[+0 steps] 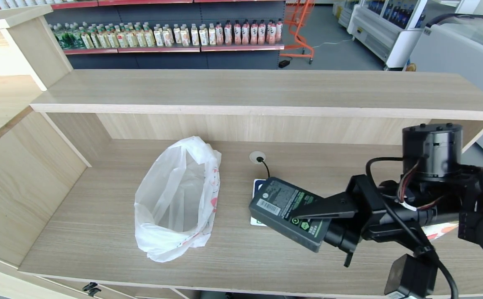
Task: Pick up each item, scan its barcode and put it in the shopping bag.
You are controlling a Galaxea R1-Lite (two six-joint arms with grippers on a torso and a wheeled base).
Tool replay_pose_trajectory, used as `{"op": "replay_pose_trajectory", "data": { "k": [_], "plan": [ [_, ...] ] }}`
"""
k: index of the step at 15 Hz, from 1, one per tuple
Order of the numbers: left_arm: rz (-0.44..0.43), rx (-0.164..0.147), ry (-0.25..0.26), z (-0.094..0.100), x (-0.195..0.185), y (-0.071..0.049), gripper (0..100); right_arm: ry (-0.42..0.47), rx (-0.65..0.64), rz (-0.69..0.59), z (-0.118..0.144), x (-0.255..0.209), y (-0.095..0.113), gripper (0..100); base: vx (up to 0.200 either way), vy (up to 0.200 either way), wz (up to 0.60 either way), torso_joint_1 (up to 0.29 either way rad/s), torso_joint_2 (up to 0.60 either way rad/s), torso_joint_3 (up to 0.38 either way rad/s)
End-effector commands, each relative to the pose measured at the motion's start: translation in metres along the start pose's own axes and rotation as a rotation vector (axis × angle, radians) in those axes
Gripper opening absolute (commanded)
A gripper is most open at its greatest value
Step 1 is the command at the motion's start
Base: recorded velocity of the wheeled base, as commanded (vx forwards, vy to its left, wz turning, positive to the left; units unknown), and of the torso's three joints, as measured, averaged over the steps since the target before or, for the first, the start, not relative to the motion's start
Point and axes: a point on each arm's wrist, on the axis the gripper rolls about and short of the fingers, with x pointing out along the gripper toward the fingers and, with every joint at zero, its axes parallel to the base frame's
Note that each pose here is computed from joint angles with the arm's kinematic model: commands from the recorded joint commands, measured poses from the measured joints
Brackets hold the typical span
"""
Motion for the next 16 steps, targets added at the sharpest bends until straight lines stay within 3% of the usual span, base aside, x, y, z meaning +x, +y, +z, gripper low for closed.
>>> {"op": "replay_pose_trajectory", "data": {
  "k": [1,3,4,5,6,8,10,12,13,14,16],
  "plan": [
    [0.0,0.001,0.002,0.0,0.0,0.0,100,0.185,0.034,0.035,0.025,-0.056,-0.023,0,0.0,0.0,0.0,0.0,0.0,0.0],
    [0.0,0.001,0.002,0.0,0.0,0.0,100,0.261,0.323,0.091,0.037,-0.077,-0.002,0,0.0,0.0,0.0,0.0,0.0,0.0],
    [0.0,0.0,0.002,0.0,0.0,0.0,100,0.376,0.56,0.122,0.043,-0.097,-0.004,0,0.0,0.0,0.0,0.0,0.0,0.0],
    [0.0,0.0,0.002,0.0,0.0,0.0,100,0.402,0.666,0.113,0.044,-0.1,-0.009,0,0.0,0.0,0.0,0.0,0.0,0.0],
    [0.0,0.001,0.002,0.0,0.0,0.0,100,0.488,0.883,0.044,0.051,-0.107,-0.031,0,0.0,0.0,0.0,0.0,0.0,0.0],
    [0.0,0.0,0.002,0.0,0.0,0.0,100,0.599,1.172,-0.082,0.061,-0.113,-0.05,0,0.0,0.0,0.0,0.0,0.0,0.0],
    [0.0,0.001,0.002,0.0,0.0,0.0,100,0.842,1.646,-0.294,0.058,-0.115,-0.047,0,0.0,0.0,0.0,0.0,0.0,0.0],
    [0.0,0.001,0.002,0.0,0.0,0.0,100,0.966,2.128,-0.585,0.034,-0.098,-0.036,0,0.0,0.0,0.0,0.0,0.0,0.0],
    [0.0,0.0,0.002,0.0,0.0,0.0,100,1.037,2.305,-0.705,0.02,-0.091,-0.021,0,0.0,0.0,0.0,0.0,0.0,0.0],
    [0.0,0.001,0.004,0.0,0.0,0.0,100,1.079,2.418,-0.733,0.013,-0.084,-0.005,0,0.0,0.0,0.0,0.0,0.0,0.0],
    [0.0,0.001,0.002,0.0,0.0,0.0,100,1.114,2.523,-0.717,0.0,-0.071,0.025,0,0.0,0.0,0.0,0.0,0.0,0.0]
  ]
}}
